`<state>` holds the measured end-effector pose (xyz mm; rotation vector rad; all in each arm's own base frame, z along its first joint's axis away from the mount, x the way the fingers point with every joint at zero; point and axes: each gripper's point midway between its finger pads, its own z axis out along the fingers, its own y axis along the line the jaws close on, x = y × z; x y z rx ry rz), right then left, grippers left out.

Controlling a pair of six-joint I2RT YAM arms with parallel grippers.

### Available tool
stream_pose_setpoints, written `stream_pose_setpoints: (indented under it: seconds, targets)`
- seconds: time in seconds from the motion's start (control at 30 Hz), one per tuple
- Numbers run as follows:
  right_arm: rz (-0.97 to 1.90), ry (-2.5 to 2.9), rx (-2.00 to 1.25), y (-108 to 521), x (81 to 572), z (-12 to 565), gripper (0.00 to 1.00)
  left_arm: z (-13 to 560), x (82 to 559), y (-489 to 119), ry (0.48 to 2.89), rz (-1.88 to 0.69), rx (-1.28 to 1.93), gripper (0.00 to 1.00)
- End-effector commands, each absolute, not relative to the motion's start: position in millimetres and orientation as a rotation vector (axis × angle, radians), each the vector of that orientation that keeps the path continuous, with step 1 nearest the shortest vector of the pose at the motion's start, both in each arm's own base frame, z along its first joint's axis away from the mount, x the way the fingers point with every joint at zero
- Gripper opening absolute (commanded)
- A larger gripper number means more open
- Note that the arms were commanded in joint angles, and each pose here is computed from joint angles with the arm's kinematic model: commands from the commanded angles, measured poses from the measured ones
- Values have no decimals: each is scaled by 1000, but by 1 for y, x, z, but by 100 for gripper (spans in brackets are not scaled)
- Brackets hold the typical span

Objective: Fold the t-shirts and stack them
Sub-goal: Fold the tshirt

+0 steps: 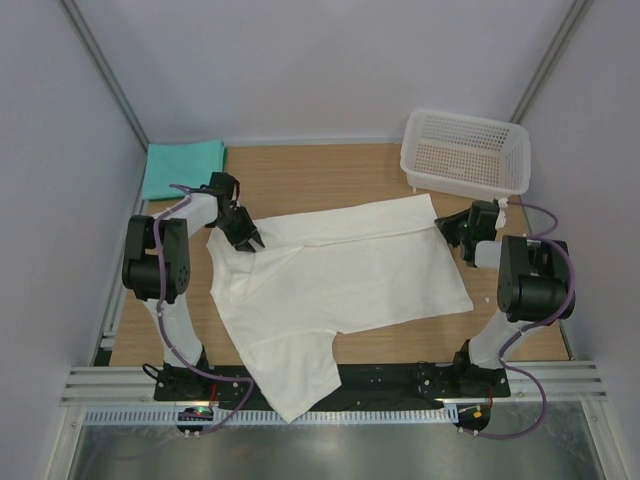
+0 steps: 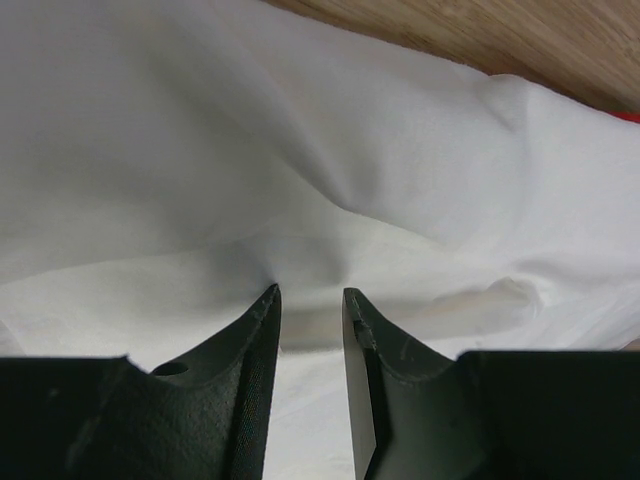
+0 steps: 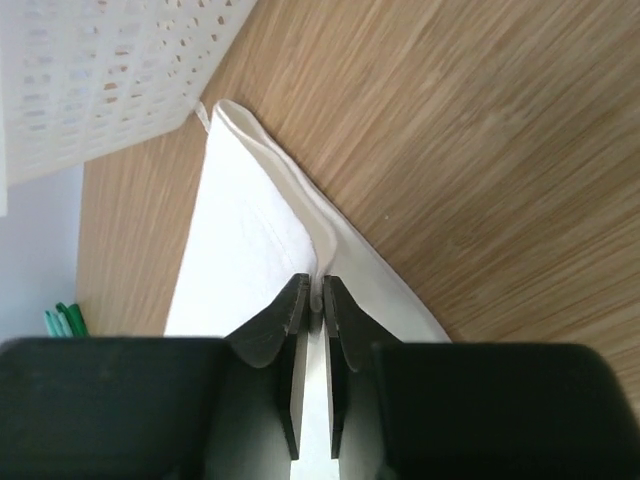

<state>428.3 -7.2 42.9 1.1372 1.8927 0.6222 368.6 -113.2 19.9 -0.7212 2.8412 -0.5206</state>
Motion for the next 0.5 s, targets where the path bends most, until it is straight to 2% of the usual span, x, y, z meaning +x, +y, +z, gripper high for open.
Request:
stream_pose_setpoints:
  seconds: [0.0, 0.1, 0.3, 0.47]
  targets:
    - [545, 1920, 1075, -17, 432, 42, 18, -15, 359, -85, 2896, -327, -725, 33]
    - [472, 1963, 1031, -23, 430, 41, 25, -12, 360, -86, 2891, -339, -715, 33]
    - [286, 2049, 807, -38, 431, 81, 30, 26, 364, -90, 2815, -395, -701, 32]
    - [326, 2078, 605, 10, 449, 113, 34, 82, 374, -75, 2675, -333, -644, 35]
